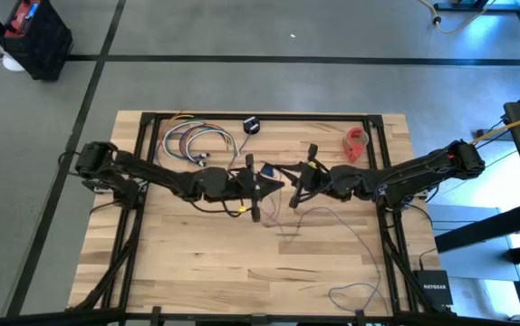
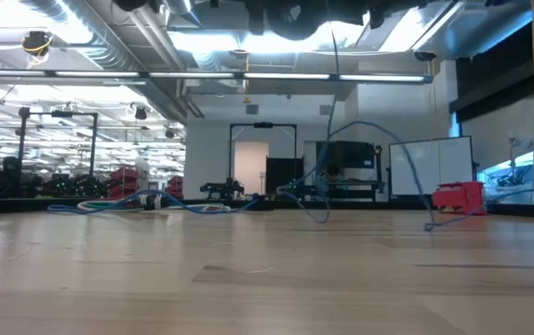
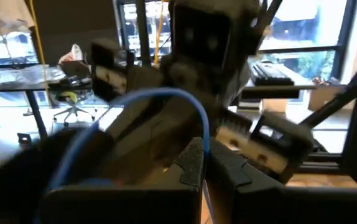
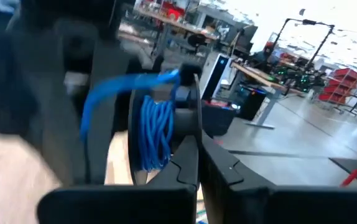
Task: Coil cords
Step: Coil the blue wire onto the black spool
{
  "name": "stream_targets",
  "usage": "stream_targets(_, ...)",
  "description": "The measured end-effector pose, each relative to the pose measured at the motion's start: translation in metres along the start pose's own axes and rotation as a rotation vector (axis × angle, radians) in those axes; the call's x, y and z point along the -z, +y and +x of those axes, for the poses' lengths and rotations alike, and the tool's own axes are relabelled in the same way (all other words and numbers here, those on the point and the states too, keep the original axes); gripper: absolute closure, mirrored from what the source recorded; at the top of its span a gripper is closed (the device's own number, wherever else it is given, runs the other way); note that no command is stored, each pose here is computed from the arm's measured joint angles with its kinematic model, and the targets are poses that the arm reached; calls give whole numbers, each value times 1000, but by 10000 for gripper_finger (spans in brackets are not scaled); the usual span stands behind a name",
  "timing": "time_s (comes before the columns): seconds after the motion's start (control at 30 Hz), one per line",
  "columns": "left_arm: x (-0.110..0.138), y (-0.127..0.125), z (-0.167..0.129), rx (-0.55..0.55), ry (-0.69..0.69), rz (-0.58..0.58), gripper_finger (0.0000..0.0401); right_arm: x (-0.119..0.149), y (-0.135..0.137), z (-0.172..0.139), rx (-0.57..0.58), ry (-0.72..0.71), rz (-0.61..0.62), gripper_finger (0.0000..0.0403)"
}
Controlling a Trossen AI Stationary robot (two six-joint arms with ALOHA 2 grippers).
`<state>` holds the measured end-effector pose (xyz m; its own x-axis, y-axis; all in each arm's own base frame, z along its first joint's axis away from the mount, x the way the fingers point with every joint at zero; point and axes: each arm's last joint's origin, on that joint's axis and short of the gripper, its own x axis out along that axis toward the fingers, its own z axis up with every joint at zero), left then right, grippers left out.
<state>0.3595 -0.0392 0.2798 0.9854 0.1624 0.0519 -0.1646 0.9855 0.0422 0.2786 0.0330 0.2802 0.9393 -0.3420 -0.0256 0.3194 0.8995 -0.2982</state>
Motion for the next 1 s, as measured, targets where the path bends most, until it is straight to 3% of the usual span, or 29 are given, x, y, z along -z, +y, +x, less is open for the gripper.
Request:
stream_targets(0.2,17,0,3,-1,110,35,394,-7,-2,0,14,-63,37,397)
stream_targets(0.57,25,9,4,-21,191,84,390,-17,-6,-2,45,-156,147,397)
stream_targets(0.83,25,8,4,-16,187,92,389,-16,-5,-2,31,-146,53,397)
stream_targets(1.0,30,11,4,-15,246,150,388,-28,-11,-6,64,-256,117,397)
